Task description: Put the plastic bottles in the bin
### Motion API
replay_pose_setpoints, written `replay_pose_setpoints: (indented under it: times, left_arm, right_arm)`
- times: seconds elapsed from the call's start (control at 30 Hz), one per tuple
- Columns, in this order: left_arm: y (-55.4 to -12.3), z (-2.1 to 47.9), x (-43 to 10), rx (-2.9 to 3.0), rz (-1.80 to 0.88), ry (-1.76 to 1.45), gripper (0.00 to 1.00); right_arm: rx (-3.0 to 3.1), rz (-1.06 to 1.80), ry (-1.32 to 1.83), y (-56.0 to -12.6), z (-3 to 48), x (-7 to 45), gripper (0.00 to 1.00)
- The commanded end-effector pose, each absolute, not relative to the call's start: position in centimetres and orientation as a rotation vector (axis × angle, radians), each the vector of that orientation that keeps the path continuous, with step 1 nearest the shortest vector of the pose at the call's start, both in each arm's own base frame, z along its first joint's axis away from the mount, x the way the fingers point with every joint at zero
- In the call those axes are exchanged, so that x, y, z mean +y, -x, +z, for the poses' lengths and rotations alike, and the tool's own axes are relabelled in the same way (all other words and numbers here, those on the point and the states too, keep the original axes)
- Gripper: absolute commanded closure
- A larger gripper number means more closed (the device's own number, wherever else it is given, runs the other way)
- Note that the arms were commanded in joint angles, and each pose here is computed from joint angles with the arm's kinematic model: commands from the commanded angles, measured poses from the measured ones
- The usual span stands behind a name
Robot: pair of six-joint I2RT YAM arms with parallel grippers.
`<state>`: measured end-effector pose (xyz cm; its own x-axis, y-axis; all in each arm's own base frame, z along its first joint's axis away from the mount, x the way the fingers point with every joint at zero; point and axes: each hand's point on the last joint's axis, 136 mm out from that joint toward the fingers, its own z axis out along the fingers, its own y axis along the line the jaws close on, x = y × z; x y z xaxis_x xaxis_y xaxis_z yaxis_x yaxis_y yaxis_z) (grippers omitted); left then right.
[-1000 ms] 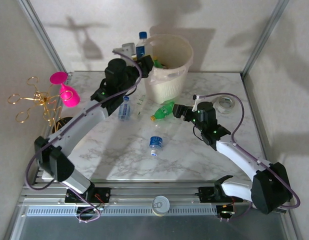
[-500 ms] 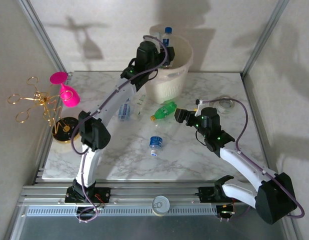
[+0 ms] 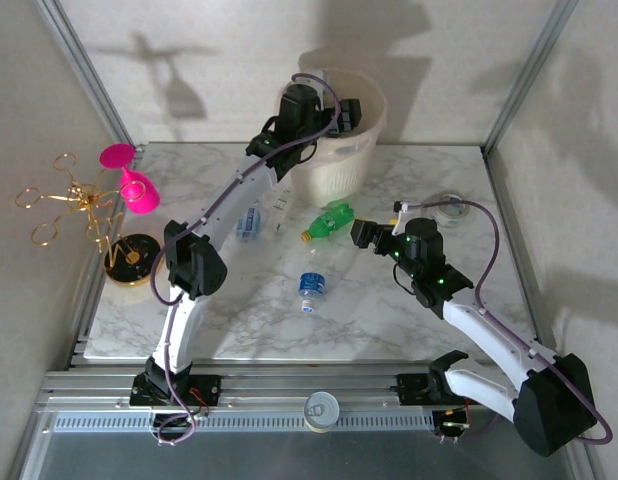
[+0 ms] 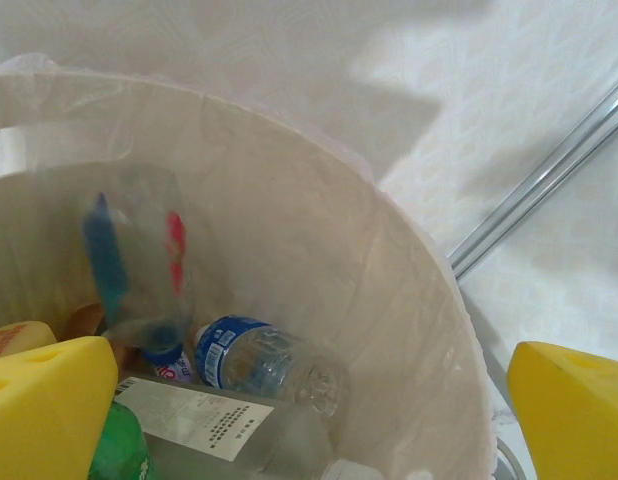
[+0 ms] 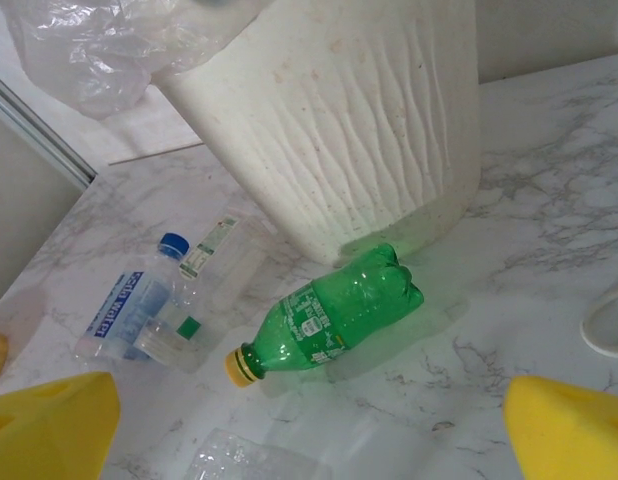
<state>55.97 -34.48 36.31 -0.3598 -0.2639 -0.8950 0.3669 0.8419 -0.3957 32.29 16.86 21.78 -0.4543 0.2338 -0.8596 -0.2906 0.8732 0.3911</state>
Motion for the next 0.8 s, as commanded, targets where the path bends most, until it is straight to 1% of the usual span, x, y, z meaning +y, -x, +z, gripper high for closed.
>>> replay_pose_setpoints:
  times: [0.0,0.2,0.43,0.57,0.77]
  left_arm:
    - [-52.1,43.4,-33.7,1.711,-0.636,-0.107,0.00]
    - [-47.2,46.3,-32.8,1.614,-0.614,-0.123,0.00]
    - [-41.9,47.1,-31.2,1.542,-0.671,-0.133,0.01]
    - [-39.8,44.3,-29.5,1.563,-0.678,-0.101,0.00]
    - [-37.5,37.9,-26.4,1.619,-0.673,-0.004,0.00]
  right_arm:
    - [1.941,0.621,0.033,-32.0,21.3,16.7,0.01]
    - [1.946,0.649,-0.057,-32.6,20.3,16.5,0.01]
    - [1.948,0.780,-0.142,-32.9,18.4,18.1,0.01]
    - [1.997,0.750,-0.156,-33.4,16.9,19.1,0.01]
    - [2.071,0.760,-0.163,-34.8,14.9,21.3,0.01]
